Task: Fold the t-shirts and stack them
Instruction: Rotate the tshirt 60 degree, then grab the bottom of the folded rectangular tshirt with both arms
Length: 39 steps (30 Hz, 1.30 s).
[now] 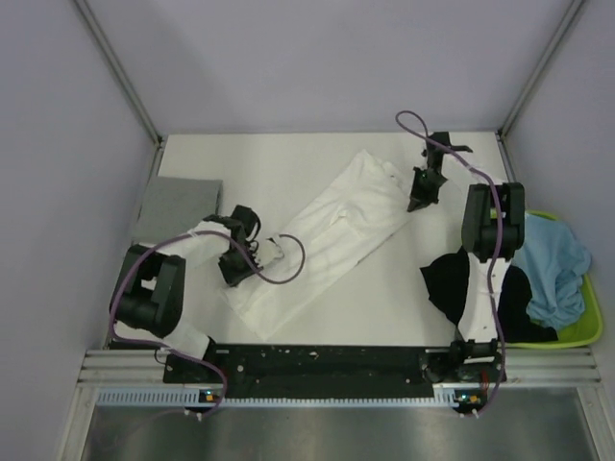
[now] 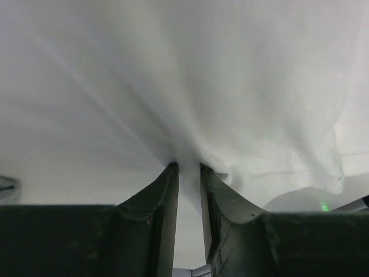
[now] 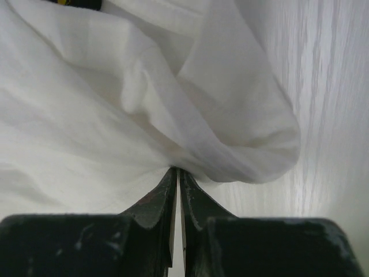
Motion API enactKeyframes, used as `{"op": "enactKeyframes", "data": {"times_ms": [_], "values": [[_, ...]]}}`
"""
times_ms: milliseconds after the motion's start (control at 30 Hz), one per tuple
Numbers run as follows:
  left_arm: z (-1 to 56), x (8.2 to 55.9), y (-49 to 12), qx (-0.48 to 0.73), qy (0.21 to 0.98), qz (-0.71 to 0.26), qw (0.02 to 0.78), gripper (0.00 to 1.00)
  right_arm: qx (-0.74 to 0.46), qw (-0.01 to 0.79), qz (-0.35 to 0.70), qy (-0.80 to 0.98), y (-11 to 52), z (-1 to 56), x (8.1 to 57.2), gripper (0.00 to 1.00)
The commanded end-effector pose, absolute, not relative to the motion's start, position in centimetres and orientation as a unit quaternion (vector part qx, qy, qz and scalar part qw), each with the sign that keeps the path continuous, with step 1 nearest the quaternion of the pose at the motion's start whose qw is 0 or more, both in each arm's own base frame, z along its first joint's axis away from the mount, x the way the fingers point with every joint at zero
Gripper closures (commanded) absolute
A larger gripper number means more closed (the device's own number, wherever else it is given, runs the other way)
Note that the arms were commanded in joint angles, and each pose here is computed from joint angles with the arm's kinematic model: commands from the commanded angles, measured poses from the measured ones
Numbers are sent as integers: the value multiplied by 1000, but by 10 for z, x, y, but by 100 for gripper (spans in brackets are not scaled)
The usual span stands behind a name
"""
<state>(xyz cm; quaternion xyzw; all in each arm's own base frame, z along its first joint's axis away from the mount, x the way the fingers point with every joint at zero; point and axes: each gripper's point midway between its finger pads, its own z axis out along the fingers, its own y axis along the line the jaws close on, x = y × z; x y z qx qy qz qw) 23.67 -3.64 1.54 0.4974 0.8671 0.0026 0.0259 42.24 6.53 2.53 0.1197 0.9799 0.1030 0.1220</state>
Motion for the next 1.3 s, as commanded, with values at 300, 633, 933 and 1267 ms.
{"op": "enactKeyframes", "data": {"times_ms": [300,633,933,1267], "values": [[51,145,-140,642,747,-172,5,66,101,250,120,956,27,48,580,85],[116,184,-145,633,735,-207,127,48,-165,481,179,842,111,263,535,56],[88,167,-164,723,610,-265,187,45,-591,509,326,534,264,220,268,46],[47,163,-166,764,576,-226,184,39,-787,352,289,417,315,98,116,43]]}}
